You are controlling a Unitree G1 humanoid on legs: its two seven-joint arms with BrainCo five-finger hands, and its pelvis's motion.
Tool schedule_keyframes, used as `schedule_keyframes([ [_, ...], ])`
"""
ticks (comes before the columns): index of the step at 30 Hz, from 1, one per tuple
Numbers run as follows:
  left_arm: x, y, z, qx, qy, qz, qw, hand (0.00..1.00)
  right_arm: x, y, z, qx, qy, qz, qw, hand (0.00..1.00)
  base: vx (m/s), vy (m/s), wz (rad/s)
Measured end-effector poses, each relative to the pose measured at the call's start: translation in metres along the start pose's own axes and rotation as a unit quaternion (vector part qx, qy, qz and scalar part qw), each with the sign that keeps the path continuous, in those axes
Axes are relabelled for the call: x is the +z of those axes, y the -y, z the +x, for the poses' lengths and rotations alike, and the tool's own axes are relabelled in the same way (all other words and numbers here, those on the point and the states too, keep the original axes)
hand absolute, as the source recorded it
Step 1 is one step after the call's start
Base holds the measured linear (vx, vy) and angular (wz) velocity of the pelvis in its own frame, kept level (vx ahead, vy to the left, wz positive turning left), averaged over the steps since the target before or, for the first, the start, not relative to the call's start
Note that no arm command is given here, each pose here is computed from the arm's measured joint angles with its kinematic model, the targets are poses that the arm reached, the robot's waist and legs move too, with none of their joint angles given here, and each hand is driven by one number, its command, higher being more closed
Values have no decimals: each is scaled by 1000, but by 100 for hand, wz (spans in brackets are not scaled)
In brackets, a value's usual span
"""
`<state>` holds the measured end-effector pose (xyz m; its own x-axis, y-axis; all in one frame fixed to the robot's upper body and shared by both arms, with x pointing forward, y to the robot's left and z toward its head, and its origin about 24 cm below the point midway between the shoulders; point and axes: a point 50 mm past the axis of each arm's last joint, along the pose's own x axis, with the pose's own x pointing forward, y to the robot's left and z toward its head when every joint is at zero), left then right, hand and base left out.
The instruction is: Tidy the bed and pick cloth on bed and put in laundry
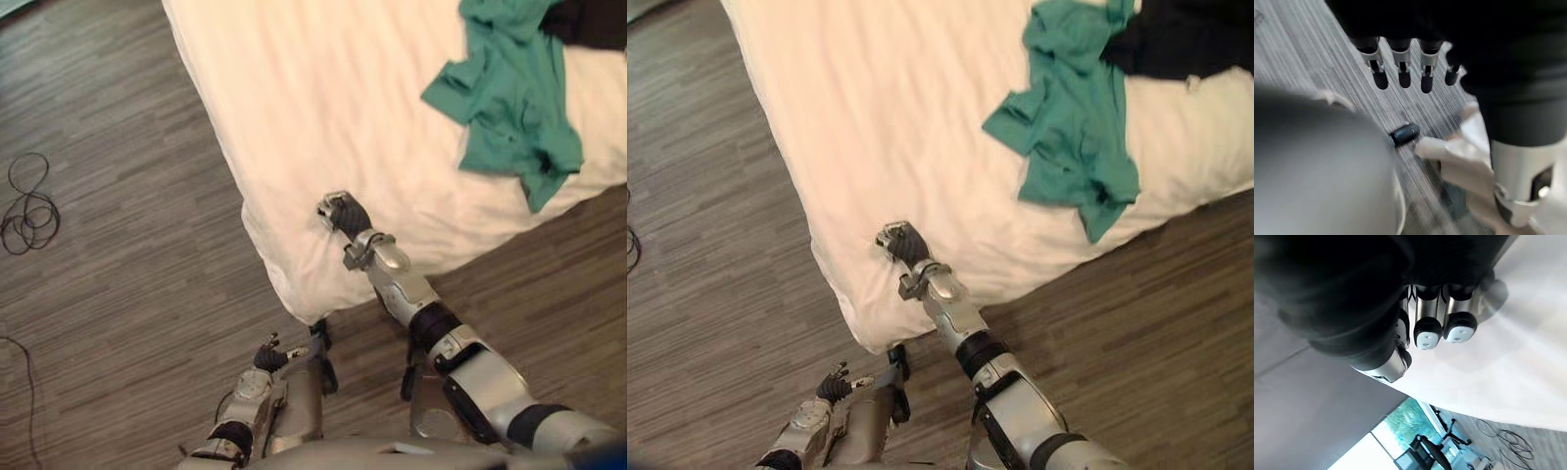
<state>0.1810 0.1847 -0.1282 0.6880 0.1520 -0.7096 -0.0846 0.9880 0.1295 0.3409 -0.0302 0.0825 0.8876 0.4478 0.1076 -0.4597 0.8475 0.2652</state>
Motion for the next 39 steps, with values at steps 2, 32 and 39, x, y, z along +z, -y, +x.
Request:
schedule_keyframes([
  [2,4,-8,1,13,10,-17,1000,0,11,4,1,-10,27,6,1000,100,-103,24,-8],
  [32,0,-23,-2,46,8,-86,995,0,-174,114,-336,-589,-330,173,717,0,22,-7,-11],
  [39,-35,-32,-16,74,-44,-85,993,0,-178,118,-309,-519,-394,111,750,0,380,-87,-25],
])
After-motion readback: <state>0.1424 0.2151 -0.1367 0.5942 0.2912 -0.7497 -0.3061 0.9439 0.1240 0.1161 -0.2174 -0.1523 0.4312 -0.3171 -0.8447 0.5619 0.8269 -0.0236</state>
